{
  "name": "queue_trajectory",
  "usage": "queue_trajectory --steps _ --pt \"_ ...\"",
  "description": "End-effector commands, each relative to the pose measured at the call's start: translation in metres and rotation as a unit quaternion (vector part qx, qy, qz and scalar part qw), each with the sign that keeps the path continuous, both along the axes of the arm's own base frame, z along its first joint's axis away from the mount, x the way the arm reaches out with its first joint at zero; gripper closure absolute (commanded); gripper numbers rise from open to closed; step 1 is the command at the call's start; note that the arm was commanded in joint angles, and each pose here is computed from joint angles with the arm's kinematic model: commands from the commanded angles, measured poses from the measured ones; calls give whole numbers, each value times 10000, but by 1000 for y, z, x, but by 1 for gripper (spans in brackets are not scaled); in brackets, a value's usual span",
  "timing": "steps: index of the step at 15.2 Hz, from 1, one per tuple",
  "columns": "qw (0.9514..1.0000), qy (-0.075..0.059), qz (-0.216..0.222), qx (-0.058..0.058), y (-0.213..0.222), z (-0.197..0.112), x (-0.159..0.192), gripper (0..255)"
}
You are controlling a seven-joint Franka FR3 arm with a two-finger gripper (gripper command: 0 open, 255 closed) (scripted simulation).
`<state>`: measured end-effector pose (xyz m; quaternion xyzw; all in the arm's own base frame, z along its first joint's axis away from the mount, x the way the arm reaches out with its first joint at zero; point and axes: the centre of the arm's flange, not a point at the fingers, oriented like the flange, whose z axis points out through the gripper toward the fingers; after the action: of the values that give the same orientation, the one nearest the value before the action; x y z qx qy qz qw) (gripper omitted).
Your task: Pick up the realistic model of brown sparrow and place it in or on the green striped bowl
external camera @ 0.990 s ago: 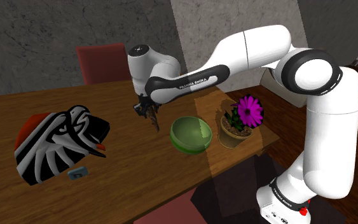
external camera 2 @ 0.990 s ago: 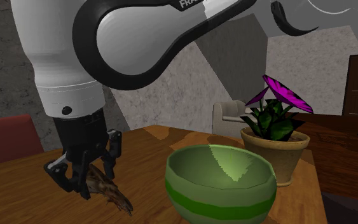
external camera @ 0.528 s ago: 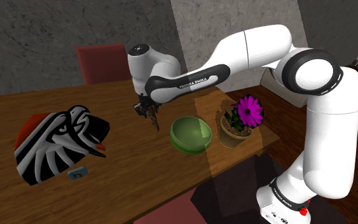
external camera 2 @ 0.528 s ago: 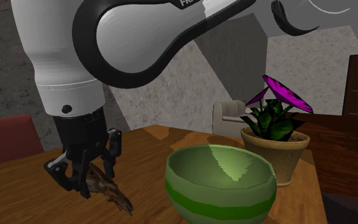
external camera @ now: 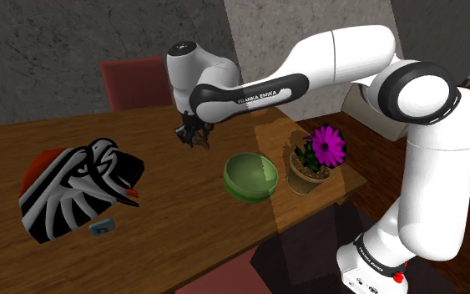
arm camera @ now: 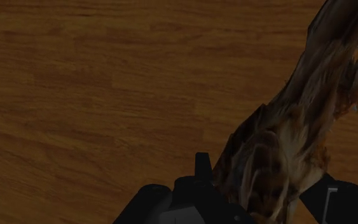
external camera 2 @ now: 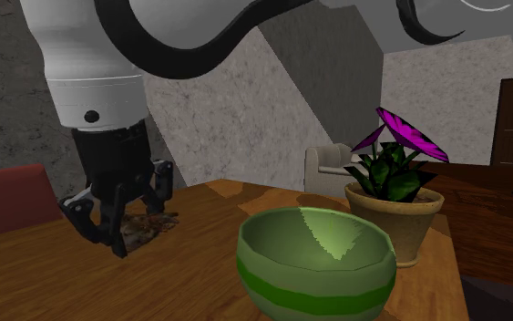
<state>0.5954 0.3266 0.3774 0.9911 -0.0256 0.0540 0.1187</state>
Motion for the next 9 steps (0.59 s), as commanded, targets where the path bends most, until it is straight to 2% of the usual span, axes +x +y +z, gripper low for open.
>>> queue_trajectory --steps 1,9 --pt "10000 0 0 0 -1 12 1 255" --pt "10000 0 0 0 -1 54 1 255"
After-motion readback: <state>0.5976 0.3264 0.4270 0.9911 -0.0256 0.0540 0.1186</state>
